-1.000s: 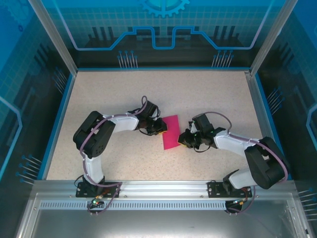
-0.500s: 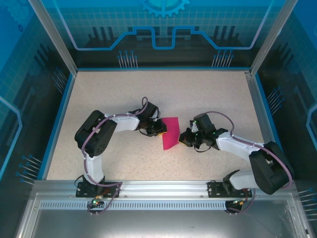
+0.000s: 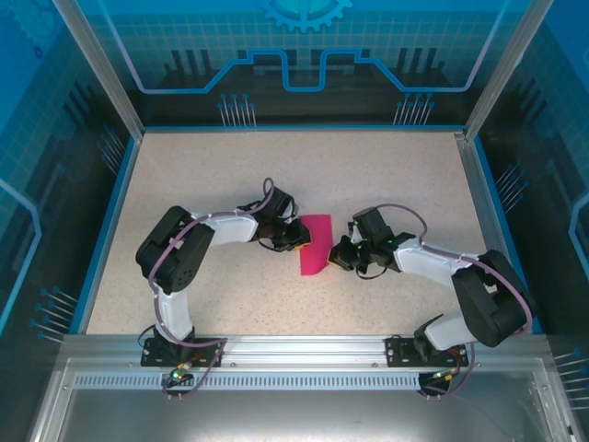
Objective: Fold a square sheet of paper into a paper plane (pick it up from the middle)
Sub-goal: Third fold the triangle at the center of the table.
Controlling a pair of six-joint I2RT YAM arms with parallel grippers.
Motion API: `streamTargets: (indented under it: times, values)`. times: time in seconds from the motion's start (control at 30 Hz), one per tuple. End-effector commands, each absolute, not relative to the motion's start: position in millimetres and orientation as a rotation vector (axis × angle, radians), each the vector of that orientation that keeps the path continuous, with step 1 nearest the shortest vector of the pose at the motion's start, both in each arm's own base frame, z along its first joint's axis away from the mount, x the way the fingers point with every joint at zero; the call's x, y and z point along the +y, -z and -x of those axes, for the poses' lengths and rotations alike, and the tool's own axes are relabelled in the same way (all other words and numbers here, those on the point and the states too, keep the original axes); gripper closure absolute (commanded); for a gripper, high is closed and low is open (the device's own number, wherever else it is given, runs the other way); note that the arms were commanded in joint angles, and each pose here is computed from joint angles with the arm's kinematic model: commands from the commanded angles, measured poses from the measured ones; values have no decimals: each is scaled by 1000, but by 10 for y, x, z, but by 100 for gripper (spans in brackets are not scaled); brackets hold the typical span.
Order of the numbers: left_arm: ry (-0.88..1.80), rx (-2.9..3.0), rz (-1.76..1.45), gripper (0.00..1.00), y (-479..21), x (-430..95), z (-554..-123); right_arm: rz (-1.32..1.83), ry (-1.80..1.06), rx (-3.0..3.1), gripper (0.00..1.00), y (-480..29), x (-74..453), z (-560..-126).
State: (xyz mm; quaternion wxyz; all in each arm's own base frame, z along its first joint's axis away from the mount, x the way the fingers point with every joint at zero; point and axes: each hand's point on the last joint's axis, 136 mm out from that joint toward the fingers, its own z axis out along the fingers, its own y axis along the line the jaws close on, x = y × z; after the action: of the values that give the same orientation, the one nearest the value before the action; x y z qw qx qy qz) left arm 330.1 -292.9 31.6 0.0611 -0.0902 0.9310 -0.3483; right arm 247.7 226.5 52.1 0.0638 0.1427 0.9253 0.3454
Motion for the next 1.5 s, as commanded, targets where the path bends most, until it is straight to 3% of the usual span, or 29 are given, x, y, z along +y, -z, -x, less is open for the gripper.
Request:
streamTargets:
  times: [0.0,0.23,0.53,0.9,1.47]
  values:
    - [1029,2746,220,80,-534,-2911,-3475,-418,-981,2823,99,-521,2275,-2506]
    - [988,2784,255,81,-330,-2841,-3520,-437,-916,2850,99,-478,2272,-2578]
    - [1064,2680,155,77,-667,-2888,-3631,-410,-864,2899,100,-457,2226,-2508]
    - [992,2751,204,79,-400,-2819,-3629,-357,-871,2977,100,-429,2132,-2207]
    - [867,2847,239,83,-25,-2635,-3449,-291,-825,2940,100,-512,2342,-2436]
